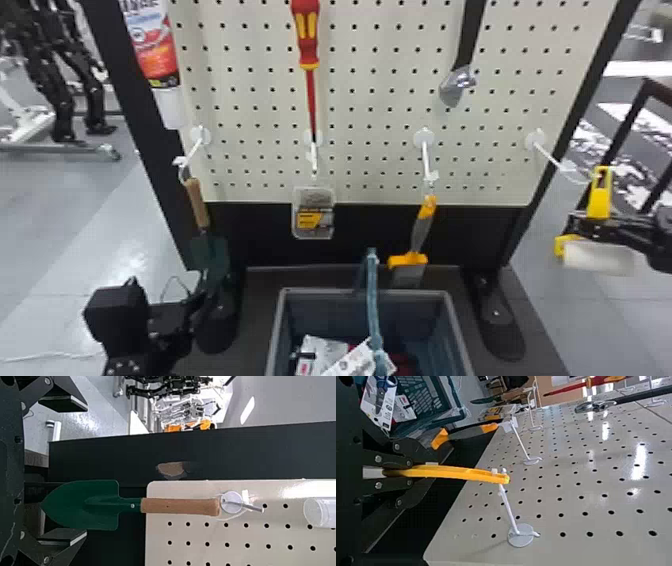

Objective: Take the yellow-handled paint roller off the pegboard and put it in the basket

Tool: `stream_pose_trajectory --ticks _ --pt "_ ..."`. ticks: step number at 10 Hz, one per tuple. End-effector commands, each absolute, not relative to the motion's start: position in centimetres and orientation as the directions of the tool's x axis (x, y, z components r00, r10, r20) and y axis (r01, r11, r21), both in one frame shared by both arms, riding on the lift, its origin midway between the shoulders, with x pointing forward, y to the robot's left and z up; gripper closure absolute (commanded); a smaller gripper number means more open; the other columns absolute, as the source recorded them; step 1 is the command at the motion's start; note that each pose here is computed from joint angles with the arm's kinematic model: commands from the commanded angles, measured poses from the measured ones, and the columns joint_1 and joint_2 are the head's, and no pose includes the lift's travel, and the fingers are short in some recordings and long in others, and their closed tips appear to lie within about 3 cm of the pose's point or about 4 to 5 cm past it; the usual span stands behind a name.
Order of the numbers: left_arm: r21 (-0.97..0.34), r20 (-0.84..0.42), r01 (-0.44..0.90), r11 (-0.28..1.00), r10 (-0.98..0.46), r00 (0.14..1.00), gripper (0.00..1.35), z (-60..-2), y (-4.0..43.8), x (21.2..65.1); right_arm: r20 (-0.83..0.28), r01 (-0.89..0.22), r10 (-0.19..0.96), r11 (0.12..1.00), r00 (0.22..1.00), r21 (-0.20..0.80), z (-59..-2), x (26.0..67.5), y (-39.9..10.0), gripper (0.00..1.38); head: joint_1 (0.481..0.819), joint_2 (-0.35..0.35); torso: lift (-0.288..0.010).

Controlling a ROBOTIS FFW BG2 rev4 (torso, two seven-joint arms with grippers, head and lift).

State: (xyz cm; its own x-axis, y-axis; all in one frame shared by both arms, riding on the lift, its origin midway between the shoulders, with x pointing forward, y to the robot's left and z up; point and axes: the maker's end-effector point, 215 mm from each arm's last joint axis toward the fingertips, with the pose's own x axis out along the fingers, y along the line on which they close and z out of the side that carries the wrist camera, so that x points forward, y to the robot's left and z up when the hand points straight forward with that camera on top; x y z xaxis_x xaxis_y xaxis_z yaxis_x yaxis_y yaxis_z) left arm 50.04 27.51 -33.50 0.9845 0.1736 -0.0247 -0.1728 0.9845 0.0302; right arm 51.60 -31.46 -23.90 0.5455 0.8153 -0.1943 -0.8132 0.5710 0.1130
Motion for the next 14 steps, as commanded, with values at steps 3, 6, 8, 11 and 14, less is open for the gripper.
stream_pose_trajectory --ticks 3,6,8,11,14 --pt "0.027 -0.025 -0.174 0.984 0.175 0.984 0.19 -33.5 27.4 50.0 -0.174 -0.808 0.804 0.585 0.569 0.063 -21.5 51.2 -31.8 1.17 0.549 0.0 -0.1" --pt "0.026 -0.026 -0.173 0.985 0.173 0.985 0.19 -33.5 27.4 50.1 -0.156 -0.786 0.783 0.616 0.603 0.052 -20.5 50.0 -32.7 1.17 0.549 0.0 -0.1" --pt "0.025 -0.029 -0.171 0.985 0.172 0.985 0.19 -33.6 27.3 50.1 -0.239 -0.747 0.758 0.647 0.607 0.155 -23.9 48.1 -33.2 1.17 0.549 0.0 -0.1" --pt "0.026 -0.033 -0.167 0.986 0.168 0.985 0.19 -33.7 27.1 50.2 -0.237 -0.752 0.795 0.606 0.558 0.26 -25.6 46.7 -30.8 1.17 0.549 0.0 -0.1" --pt "0.024 -0.035 -0.161 0.987 0.162 0.986 0.19 -33.8 26.7 50.3 -0.223 -0.769 0.837 0.547 0.499 0.331 -28.0 45.7 -26.6 1.17 0.549 0.0 -0.1"
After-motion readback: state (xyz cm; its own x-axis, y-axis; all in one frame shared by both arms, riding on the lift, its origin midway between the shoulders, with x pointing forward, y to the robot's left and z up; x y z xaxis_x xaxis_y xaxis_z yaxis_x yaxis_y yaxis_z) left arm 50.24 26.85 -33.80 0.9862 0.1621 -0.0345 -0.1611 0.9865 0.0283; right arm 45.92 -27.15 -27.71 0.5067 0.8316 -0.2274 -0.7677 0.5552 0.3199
